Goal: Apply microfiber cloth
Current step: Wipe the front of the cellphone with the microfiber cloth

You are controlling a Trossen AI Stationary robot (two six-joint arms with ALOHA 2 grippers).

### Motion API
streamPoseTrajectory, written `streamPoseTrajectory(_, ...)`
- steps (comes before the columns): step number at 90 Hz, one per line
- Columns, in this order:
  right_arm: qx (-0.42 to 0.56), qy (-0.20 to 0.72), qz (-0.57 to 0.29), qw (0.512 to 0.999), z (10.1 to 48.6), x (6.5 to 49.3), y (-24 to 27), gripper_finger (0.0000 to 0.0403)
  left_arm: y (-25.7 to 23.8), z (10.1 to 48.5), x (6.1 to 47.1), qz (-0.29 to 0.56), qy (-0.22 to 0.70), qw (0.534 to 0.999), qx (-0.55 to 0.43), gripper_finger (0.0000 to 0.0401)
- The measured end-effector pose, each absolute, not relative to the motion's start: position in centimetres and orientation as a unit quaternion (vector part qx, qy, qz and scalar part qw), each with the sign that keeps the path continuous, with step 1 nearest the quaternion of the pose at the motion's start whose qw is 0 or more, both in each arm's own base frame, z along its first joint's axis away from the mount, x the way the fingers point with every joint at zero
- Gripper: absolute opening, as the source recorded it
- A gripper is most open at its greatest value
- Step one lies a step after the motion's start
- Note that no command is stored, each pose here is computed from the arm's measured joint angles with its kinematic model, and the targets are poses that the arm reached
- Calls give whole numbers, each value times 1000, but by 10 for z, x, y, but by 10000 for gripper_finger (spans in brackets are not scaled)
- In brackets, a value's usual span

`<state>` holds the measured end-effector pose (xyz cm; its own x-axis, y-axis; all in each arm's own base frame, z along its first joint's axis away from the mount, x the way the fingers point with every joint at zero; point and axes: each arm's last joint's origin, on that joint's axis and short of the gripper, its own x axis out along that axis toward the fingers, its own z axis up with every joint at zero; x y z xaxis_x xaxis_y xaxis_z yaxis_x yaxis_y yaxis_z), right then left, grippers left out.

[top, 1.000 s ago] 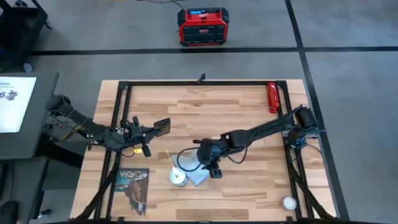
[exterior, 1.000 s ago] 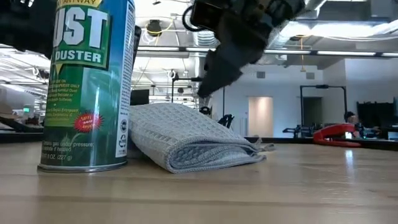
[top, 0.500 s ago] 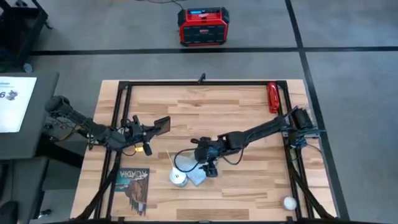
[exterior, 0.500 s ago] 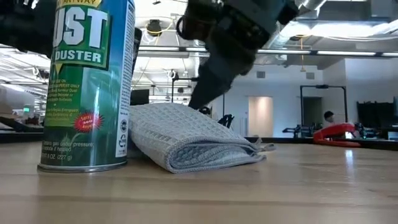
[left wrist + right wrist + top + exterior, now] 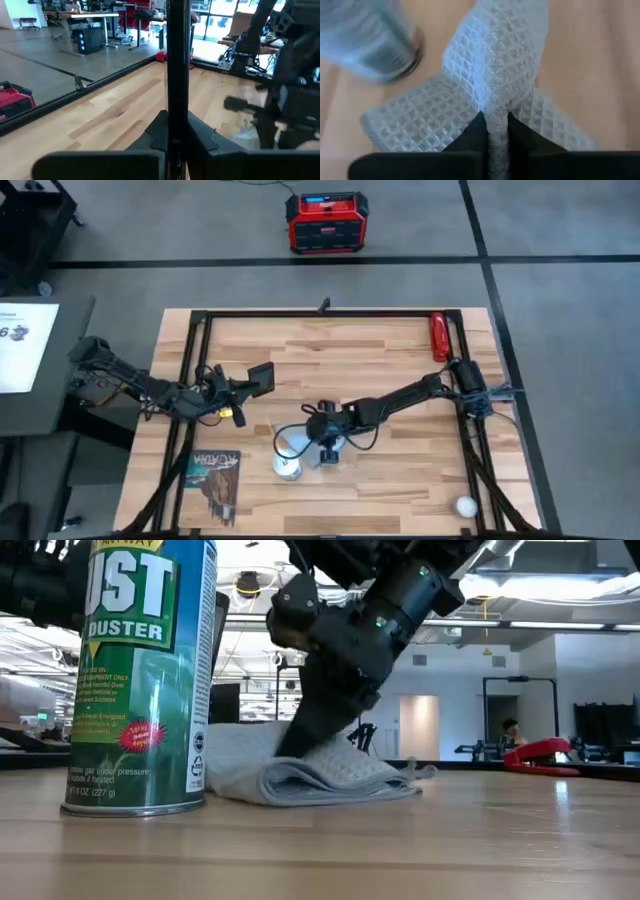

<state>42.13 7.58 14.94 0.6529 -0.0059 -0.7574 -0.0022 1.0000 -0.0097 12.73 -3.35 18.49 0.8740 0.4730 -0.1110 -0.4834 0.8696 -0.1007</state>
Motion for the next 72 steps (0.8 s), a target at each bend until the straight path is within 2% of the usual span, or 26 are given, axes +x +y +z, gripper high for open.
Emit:
streamPoseTrajectory(25,-40,368,-69,927,194,414,59,4,-31,187,128,259,34,964,-59,9)
streamPoseTrajectory(50,-81,214,-160,960,265,407,45,2,-27,200,131,266,-17,961,-68,9)
streamPoseTrajectory(72,-85,111,-191,971,296,417,18,1,-27,207,137,263,-47,962,-57,9)
